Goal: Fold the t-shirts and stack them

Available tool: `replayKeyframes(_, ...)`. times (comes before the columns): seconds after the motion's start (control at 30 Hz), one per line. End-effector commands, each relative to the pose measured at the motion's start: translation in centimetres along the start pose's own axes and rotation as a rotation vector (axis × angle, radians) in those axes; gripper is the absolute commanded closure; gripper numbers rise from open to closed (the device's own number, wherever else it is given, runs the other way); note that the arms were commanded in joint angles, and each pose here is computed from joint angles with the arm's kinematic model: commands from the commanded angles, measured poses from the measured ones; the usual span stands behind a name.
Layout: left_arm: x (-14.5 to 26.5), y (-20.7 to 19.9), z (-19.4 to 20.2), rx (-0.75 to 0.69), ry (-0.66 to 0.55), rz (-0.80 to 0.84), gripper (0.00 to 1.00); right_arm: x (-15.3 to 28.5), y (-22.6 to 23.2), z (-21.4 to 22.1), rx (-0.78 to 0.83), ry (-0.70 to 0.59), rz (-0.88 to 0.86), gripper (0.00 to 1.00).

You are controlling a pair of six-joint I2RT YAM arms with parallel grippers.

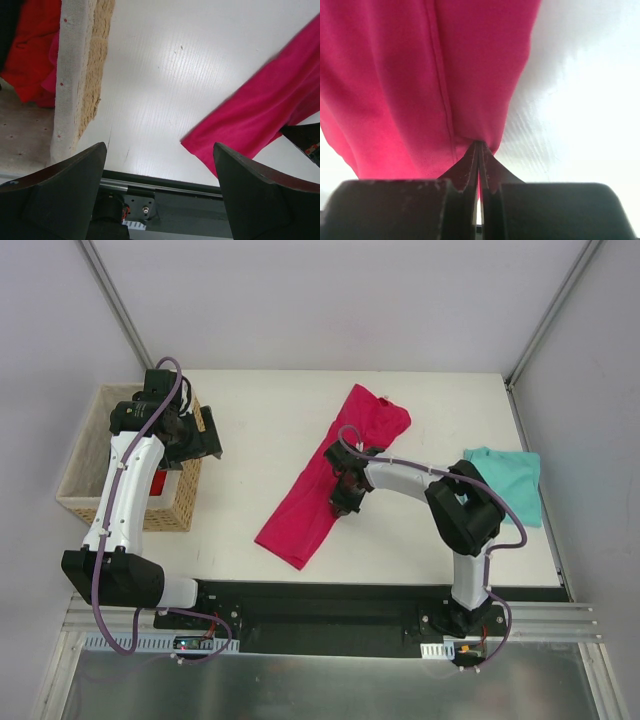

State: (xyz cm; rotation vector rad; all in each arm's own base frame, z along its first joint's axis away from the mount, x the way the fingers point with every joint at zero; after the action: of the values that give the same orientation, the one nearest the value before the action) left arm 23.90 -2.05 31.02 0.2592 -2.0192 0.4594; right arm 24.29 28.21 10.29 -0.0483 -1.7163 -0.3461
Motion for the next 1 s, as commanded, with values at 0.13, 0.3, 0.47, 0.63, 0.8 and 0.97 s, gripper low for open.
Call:
replayKeyframes(0.13,1.3,0.1,-0.5,-0.009,-0.024,0.006,0.12,0.4,-3.5,0.5,-0.060,-0.033,0.256,0.99)
replayKeyframes(0.3,1.0,0.1,-0.6,-0.012,-0.014,0.002,0.12,1.0,-3.7,0.5,-0.063,-0.059,0.291,0.99)
replayKeyframes(0.47,0.6,0.2,-0.5,-0.011,-0.001,-0.005,0.12,2.6,-2.5,-0.1,0.021,-0.129,0.332,0.93)
replayKeyframes(0.63,-0.2,0.0,-0.3,-0.008,0.022,0.011,0.12,5.2,-0.3,-0.8,0.114,-0.221,0.312,0.88)
replayKeyframes(0.8,-0.9,0.0,-0.2,-0.005,0.026,0.021,0.12,8.2,0.8,-1.9,0.192,-0.349,0.321,0.73)
replayKeyframes(0.97,-1.5,0.2,0.2,-0.003,0.042,0.017,0.12,9.5,0.3,-5.7,0.198,-0.410,0.330,0.84)
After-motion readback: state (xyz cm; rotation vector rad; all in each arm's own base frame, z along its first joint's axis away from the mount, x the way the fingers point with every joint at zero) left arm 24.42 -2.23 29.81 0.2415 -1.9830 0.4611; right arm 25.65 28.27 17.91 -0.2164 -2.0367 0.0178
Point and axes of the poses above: each gripper's point midway between its finger pads, its own x axis back along the fingers, its own y axis along the line the jaws close on, z = x × y, the point moved 9 cm from there along x, back along the fingers, and after that the axes turned 8 degrees about x, right-handed, at the moved point
